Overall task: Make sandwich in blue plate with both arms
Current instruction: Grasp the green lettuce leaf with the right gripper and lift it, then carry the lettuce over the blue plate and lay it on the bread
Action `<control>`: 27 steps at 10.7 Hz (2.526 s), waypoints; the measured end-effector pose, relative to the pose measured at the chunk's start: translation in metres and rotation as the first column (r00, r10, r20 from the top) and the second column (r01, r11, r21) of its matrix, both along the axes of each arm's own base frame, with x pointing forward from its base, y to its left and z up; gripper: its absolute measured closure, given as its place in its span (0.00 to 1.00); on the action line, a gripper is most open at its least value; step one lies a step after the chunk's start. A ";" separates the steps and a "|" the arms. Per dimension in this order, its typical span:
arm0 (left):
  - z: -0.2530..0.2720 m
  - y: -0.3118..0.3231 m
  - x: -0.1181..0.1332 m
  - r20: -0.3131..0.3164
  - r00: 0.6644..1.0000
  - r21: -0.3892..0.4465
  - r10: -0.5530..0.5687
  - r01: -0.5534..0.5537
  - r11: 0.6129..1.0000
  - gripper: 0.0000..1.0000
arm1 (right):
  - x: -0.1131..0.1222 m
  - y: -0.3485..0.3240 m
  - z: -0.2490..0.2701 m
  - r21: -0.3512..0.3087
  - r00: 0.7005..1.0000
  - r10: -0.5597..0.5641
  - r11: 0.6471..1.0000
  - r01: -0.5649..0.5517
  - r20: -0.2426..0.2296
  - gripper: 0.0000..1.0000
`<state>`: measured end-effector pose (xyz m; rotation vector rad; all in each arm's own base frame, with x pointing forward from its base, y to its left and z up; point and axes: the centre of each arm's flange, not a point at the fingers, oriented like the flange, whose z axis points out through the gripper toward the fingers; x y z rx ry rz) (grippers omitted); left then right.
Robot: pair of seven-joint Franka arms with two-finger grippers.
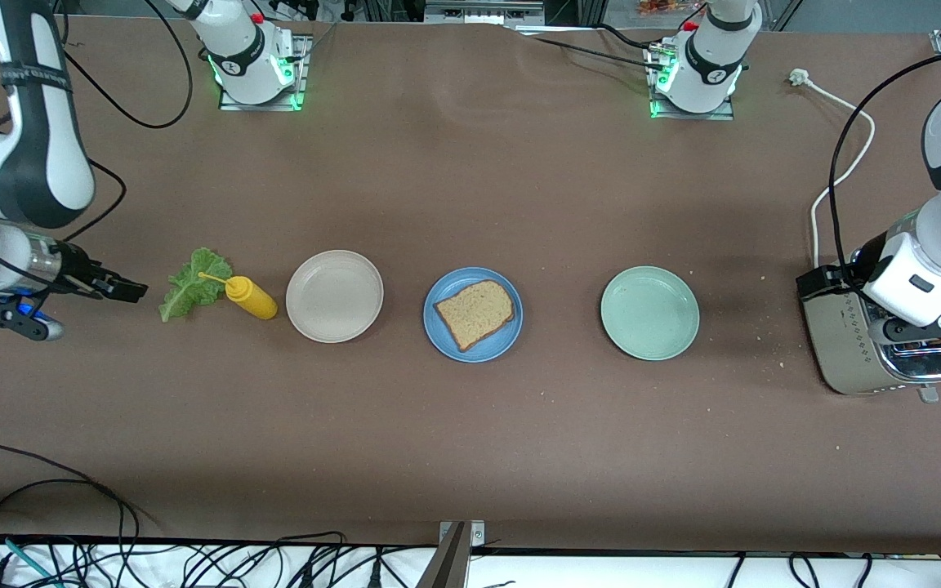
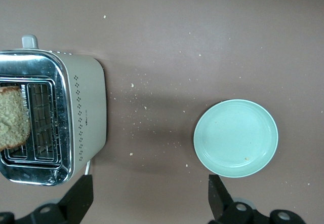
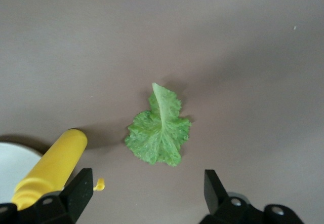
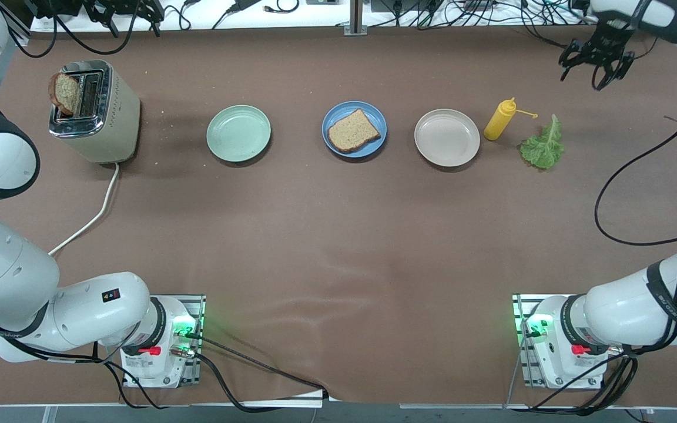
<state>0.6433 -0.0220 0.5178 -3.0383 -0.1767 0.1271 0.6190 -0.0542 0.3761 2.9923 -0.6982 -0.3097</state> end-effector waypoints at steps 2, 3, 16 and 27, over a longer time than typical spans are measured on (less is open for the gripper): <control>0.003 -0.002 -0.002 -0.005 1.000 -0.053 0.012 -0.013 0.999 0.00 | -0.003 -0.002 -0.038 -0.013 0.999 -0.046 0.999 0.046 0.015 0.11; 0.009 0.001 -0.003 0.001 1.000 -0.070 0.022 -0.022 0.997 0.00 | -0.004 -0.002 -0.058 -0.017 0.998 -0.052 0.998 0.052 0.039 0.11; 0.049 0.015 -0.037 0.006 0.999 -0.068 0.032 -0.032 0.997 0.00 | -0.054 -0.017 -0.186 -0.030 0.994 -0.024 0.999 0.027 0.108 0.92; 0.058 0.021 -0.038 0.026 0.999 -0.066 0.037 -0.036 0.997 0.00 | 0.013 -0.060 0.007 0.039 0.988 0.103 0.994 -0.099 -0.111 0.94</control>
